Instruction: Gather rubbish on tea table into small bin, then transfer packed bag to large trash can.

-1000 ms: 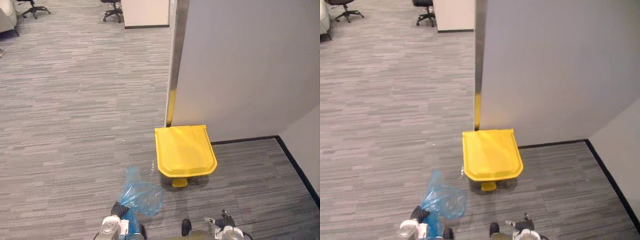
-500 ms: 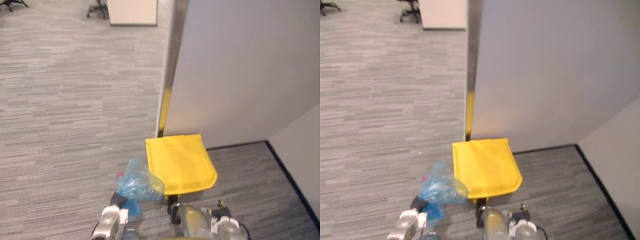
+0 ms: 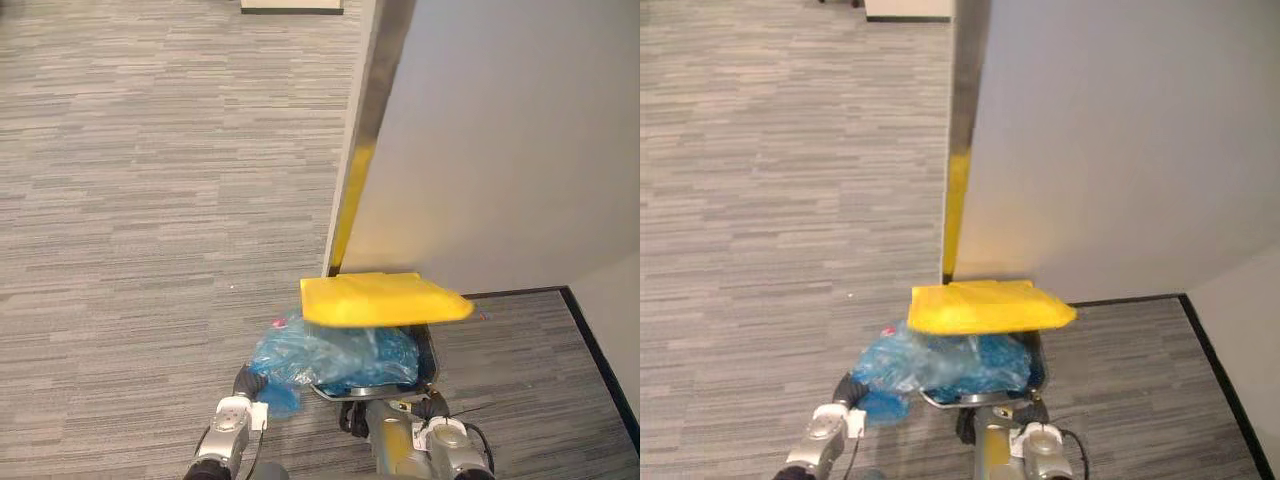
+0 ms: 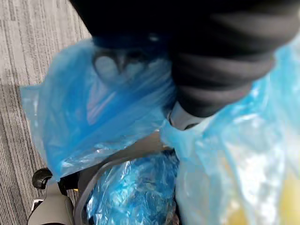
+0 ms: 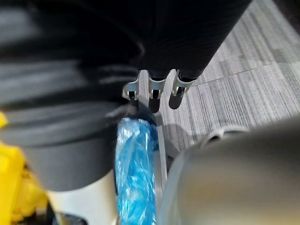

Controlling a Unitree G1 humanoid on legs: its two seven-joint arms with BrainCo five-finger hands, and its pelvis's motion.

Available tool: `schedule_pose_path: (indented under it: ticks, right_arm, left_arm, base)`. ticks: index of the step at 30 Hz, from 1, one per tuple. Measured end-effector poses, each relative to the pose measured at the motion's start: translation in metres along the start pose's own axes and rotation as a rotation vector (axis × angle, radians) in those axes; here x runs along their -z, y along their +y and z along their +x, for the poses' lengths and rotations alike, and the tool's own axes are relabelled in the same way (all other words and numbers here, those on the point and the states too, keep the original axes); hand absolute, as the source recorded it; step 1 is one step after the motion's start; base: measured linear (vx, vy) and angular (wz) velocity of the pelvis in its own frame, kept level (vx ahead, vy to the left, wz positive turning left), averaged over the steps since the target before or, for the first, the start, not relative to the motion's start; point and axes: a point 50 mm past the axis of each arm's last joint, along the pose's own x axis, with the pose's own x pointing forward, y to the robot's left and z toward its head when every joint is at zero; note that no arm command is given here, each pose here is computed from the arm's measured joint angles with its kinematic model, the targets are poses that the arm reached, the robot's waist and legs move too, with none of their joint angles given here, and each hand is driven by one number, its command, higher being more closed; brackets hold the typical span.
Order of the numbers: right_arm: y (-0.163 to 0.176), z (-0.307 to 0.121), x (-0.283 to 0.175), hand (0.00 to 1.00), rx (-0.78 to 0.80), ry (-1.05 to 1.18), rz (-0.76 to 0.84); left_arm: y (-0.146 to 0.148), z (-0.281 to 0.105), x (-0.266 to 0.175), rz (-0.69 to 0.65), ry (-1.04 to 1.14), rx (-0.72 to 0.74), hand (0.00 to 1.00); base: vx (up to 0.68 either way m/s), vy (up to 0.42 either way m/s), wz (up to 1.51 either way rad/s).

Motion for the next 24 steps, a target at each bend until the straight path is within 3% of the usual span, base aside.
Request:
schedule_pose_path:
  ticks: [7, 11, 13, 19, 24]
  right_arm:
    - [0.016, 0.005, -0.117, 0.00, -0.054, -0.374, -0.081]
    - [0.009, -0.008, -0.206, 0.00, -0.024, -0.634, -0.079]
    - [0.005, -0.013, -0.227, 0.00, -0.007, -0.683, -0.067]
    - [-0.037, -0.040, -0.312, 0.00, 0.112, -0.875, -0.050]
    - [-0.057, -0.055, -0.351, 0.00, 0.168, -0.913, 0.004]
  left_arm:
    - [0.004, 0.009, -0.051, -0.033, -0.181, -0.018, 1.00]
    - [0.004, 0.011, -0.098, -0.082, -0.353, -0.012, 1.00]
    - [0.003, 0.009, -0.104, -0.091, -0.377, -0.005, 1.00]
    - [-0.007, 0.001, -0.143, -0.138, -0.543, 0.070, 1.00]
    - [-0.017, -0.008, -0.164, -0.160, -0.628, 0.140, 1.00]
  base:
    - [-0.11, -0.033, 0.31]
    - [-0.17, -0.074, -0.04]
    - [-0.09, -0.072, -0.02]
    - [0.03, -0.067, -0.01]
    - [0.07, -0.031, 0.03]
